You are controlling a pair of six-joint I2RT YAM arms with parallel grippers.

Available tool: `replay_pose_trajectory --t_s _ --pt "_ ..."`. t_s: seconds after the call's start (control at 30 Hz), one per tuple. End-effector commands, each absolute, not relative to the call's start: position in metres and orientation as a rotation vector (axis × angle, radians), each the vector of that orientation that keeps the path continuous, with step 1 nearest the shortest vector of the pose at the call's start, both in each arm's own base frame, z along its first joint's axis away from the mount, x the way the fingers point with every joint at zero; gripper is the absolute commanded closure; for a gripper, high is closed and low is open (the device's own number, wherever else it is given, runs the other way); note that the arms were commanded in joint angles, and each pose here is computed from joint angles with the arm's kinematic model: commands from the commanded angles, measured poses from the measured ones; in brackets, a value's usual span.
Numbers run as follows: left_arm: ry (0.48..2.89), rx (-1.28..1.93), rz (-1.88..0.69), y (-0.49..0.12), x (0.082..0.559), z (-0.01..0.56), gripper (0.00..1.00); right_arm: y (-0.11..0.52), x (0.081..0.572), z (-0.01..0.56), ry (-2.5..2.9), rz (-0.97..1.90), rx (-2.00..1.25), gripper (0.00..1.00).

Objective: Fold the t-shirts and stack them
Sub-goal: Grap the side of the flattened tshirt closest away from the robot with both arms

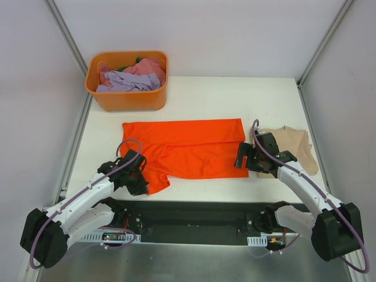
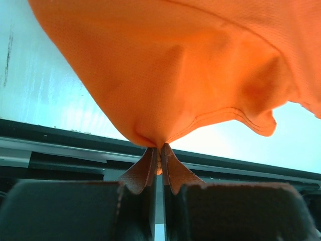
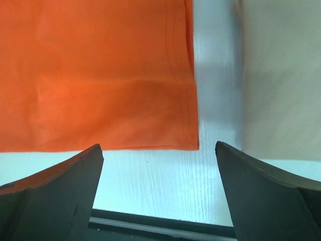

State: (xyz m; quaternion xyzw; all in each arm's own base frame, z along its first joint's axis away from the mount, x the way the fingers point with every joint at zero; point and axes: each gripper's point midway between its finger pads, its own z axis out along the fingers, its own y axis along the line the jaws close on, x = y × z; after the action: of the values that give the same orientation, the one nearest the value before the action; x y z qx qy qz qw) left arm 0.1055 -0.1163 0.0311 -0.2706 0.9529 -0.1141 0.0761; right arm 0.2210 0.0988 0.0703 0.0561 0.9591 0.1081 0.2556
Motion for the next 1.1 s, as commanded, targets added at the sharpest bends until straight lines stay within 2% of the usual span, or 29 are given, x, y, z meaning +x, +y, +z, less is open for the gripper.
replay_pose_trajectory --t_s 0.0,0.17,0.33,0.63,0.8,1.07 --pt "2.785 -0.730 -0.411 -0.123 0.121 0.053 1.00 0.112 0.202 0.058 2.650 0.357 0.104 0.07" --pt "2.735 -0.717 -0.451 -0.125 0.129 0.066 1.00 0.098 0.200 0.048 2.670 0.187 0.147 0.19" --pt "2.685 -0.715 -0.493 -0.126 0.133 0.076 1.00 0.091 0.196 0.038 2.696 0.125 0.214 0.40" --pt "2.665 -0.748 -0.453 -0.123 0.139 0.077 1.00 0.086 0.197 0.025 2.716 0.061 0.259 0.44" --pt "2.632 -0.760 -0.454 -0.122 0.144 0.082 1.00 0.090 0.198 0.018 2.740 0.070 0.274 0.56" --pt "2.617 -0.758 -0.445 -0.120 0.149 0.086 1.00 0.090 0.198 0.011 2.763 0.047 0.280 0.58"
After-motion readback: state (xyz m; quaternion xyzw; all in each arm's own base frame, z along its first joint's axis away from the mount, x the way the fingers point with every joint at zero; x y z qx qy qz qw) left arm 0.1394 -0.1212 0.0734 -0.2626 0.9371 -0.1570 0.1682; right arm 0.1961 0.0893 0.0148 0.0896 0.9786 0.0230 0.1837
